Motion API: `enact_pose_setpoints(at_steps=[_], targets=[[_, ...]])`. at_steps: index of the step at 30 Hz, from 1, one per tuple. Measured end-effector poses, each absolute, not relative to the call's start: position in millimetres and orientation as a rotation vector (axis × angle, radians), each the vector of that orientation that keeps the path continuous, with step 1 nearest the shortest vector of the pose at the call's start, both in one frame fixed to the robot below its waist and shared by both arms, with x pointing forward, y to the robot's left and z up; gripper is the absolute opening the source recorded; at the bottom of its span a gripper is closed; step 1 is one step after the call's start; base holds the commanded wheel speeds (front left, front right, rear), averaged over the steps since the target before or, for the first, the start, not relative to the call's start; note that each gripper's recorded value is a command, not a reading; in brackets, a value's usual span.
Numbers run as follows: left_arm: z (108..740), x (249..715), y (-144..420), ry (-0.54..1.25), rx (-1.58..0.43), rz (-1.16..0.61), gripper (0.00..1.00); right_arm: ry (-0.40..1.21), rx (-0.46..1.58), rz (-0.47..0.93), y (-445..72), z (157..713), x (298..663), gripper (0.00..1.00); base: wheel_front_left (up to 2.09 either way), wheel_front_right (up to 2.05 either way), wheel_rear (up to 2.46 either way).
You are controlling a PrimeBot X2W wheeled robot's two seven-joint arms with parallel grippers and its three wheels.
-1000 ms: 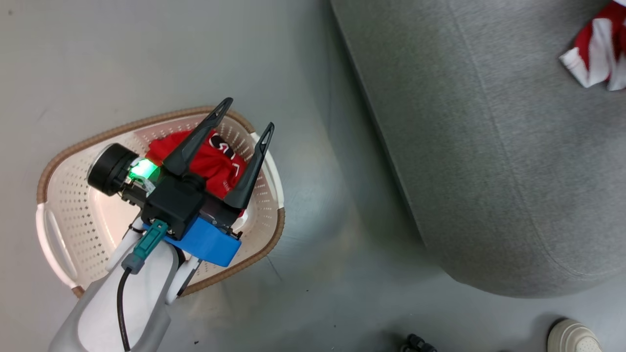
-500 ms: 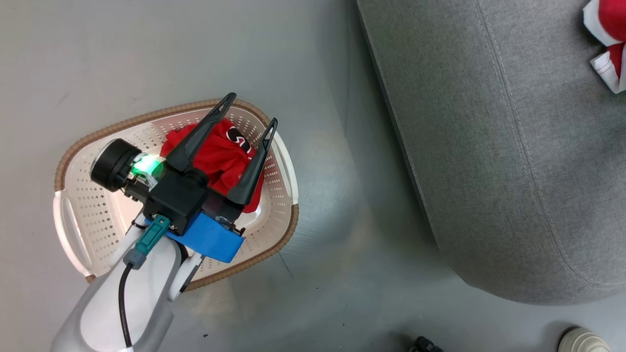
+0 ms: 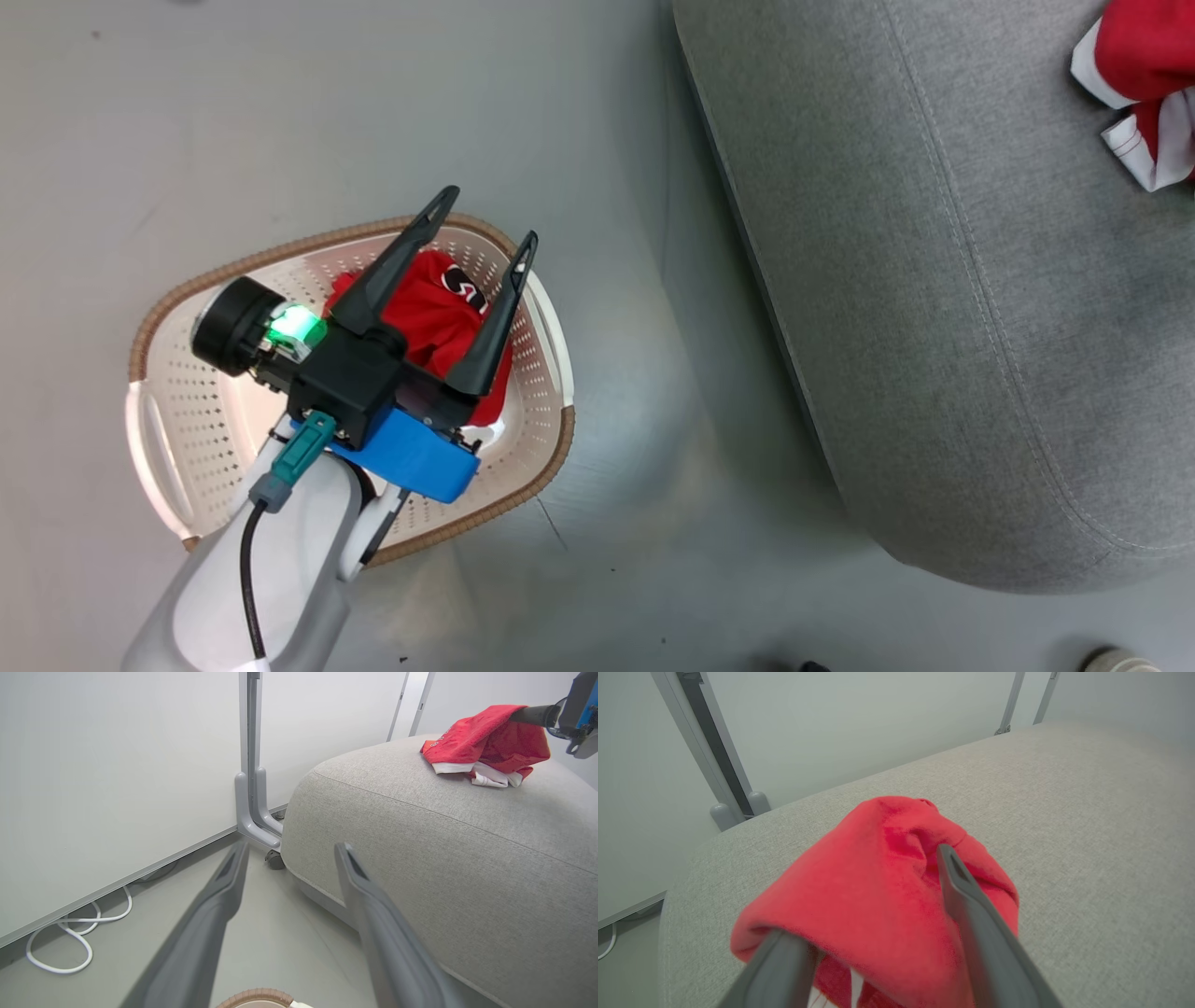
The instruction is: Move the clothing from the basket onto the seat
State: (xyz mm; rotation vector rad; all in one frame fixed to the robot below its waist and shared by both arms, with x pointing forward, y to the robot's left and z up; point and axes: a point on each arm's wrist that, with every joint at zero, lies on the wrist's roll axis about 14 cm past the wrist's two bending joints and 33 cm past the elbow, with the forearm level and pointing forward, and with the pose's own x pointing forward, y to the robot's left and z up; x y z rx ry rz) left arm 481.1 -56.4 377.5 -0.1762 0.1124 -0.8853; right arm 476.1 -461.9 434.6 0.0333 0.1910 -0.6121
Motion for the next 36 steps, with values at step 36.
enact_pose_setpoints(at_steps=[36], targets=[[481,393,65,0.027,-0.23,-0.411,1.0,0.075,-0.023,-0.188,-308,501,415,1.0,0.0,0.0,0.0]])
